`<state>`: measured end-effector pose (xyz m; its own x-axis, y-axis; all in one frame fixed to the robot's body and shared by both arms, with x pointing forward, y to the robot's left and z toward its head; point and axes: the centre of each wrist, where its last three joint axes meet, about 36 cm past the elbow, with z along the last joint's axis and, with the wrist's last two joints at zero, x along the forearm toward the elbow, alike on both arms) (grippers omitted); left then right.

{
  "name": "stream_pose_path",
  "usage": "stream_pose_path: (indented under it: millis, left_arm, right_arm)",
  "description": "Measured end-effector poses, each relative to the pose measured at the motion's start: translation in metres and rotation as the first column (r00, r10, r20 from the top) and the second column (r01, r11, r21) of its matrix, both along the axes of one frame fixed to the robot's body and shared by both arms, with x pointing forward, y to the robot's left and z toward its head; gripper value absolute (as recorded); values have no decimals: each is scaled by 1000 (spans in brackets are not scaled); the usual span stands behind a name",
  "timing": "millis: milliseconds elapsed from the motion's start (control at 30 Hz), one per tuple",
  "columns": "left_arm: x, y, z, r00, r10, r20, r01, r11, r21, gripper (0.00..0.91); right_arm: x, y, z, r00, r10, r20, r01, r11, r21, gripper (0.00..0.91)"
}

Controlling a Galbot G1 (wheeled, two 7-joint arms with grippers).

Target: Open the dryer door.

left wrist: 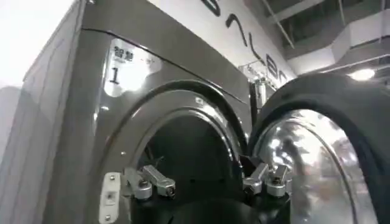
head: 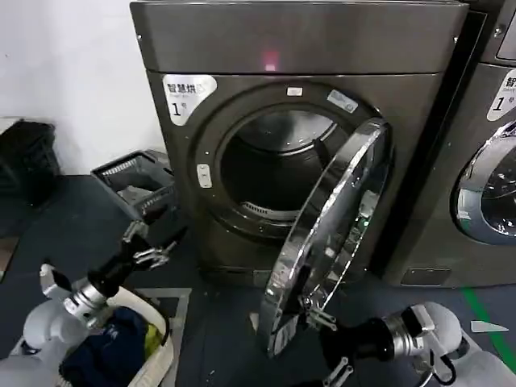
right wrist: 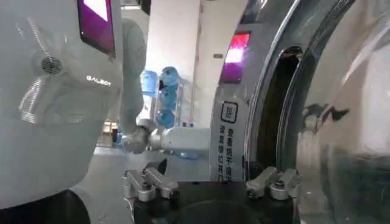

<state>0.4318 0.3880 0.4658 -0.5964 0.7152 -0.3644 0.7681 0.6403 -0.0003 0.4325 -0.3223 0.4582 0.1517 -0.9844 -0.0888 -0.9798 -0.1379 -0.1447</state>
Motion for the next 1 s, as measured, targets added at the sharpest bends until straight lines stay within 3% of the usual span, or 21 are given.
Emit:
stream_pose_path:
  millis: [633, 767, 1000]
  left_arm:
    - [2, -62, 3, 981, -196, 2, 196, 980, 12, 907]
    - [4, -71, -1, 974, -228, -4, 228, 973, 39, 907]
    - [4, -97, -9, 952, -304, -20, 305, 950, 68, 907]
  right_arm:
    - [-15, -109, 18, 918, -389, 72, 387, 921, 40, 907]
    - [-28, -144, 23, 852, -516, 94, 514, 857, 45, 907]
    - [-56, -203, 24, 653, -749, 115, 747, 661, 68, 907]
